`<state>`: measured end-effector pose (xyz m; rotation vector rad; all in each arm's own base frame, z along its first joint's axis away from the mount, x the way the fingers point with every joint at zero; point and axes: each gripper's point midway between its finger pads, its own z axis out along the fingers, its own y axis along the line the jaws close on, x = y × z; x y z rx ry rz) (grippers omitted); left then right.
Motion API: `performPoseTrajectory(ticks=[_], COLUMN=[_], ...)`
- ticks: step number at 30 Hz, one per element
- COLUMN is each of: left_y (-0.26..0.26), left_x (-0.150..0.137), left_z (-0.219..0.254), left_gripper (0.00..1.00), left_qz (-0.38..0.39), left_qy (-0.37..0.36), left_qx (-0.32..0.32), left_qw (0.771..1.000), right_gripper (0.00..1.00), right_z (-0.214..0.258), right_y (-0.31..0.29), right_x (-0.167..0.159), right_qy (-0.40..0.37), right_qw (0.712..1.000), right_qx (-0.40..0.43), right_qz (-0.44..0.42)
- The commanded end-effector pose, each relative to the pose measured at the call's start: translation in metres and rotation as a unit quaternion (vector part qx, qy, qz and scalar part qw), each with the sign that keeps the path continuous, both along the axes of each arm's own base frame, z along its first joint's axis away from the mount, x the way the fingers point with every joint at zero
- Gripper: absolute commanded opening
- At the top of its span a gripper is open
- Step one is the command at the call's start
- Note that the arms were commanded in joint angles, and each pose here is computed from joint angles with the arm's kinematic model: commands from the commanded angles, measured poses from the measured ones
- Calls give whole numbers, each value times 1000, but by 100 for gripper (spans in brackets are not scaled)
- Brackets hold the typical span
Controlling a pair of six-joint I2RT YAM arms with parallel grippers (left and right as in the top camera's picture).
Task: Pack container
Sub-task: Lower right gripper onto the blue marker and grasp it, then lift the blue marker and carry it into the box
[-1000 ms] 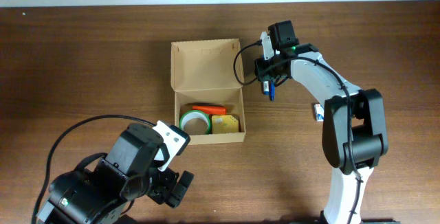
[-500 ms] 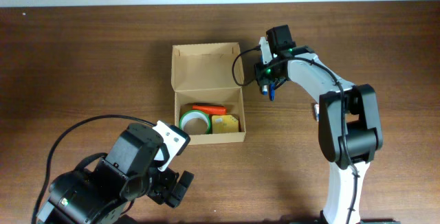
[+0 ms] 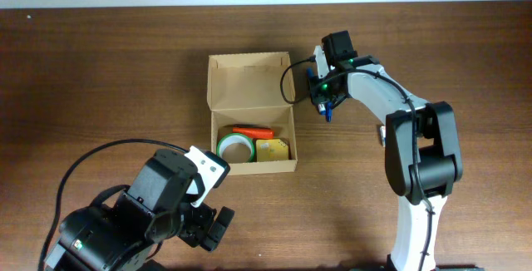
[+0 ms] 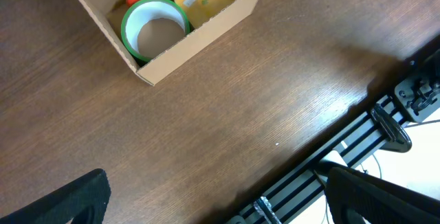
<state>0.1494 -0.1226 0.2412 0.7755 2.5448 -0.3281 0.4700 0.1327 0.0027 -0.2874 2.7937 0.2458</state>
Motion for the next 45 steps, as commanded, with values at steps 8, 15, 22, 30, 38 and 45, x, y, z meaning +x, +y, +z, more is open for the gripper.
performPoseTrajectory(ticks=[8,15,22,30,38,45], left_y=[-2,-2,-2,-2,-2,-2], left_x=[-1,-1,-1,-1,-1,-1], left_z=[6,6,6,6,6,6], left_gripper=[99,100,100,100,99,100], left_qz=[-1,-1,-1,-1,-1,-1], left_qy=[-4,-4,-4,-4,-4,-4], left_qx=[-11,-11,-11,-11,-11,-11], left_qw=[1000,1000,1000,1000,1000,1000], right_gripper=[4,4,4,4,4,4], right_z=[17,72,122,176,219,241], right_y=[5,6,5,0,1,-6], right_x=[-5,2,-5,-27,-66,-100], right_qy=[-2,-57,-94,-123,-126,-116], right_qw=[1000,998,995,992,990,991], right_qx=[9,21,29,37,65,66], right_qz=[8,9,9,10,23,25])
